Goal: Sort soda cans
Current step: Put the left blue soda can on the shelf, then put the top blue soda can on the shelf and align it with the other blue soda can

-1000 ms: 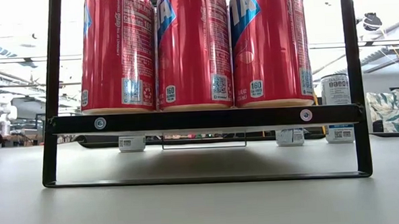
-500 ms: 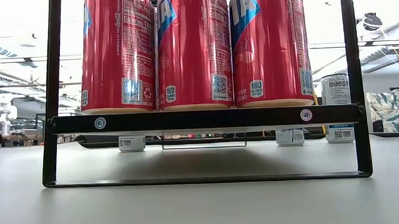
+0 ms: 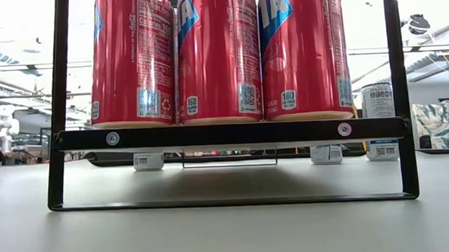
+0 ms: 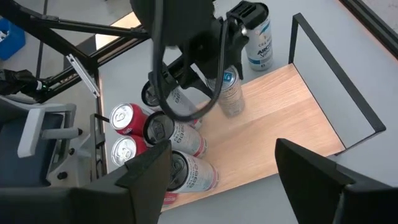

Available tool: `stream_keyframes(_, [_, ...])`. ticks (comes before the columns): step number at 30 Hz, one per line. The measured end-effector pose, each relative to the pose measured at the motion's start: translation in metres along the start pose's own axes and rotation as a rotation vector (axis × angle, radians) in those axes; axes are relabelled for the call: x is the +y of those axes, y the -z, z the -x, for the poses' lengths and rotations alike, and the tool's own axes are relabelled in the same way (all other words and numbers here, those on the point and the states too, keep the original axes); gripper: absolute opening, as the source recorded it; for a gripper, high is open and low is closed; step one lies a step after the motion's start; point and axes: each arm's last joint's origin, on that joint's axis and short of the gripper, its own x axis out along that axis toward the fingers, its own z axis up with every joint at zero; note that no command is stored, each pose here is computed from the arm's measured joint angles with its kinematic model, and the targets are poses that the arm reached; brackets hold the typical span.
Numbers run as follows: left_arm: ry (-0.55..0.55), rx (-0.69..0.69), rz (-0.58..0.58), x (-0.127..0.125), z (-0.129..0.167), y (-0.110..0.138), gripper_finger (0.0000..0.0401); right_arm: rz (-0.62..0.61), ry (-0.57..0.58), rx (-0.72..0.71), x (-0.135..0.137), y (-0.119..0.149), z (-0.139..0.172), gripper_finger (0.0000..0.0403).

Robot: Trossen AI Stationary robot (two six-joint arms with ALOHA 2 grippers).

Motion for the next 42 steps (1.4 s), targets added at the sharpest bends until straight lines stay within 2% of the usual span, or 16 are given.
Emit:
stream_keyframes(25, [0.000,0.016,-0.039,-0.007,-0.003,0.002,0.0232,0.005,0.001,0.000,0.000,0.000,0.000,0.0260])
stream_keyframes(34, [0.010,0.017,-0.041,-0.007,-0.003,0.002,0.0298,0.012,0.001,-0.001,0.000,0.000,0.000,0.0260])
stream_keyframes(42, [0.010,-0.038,-0.046,-0.007,0.013,-0.004,0.0305,0.017,0.002,-0.003,0.000,0.000,0.000,0.0260])
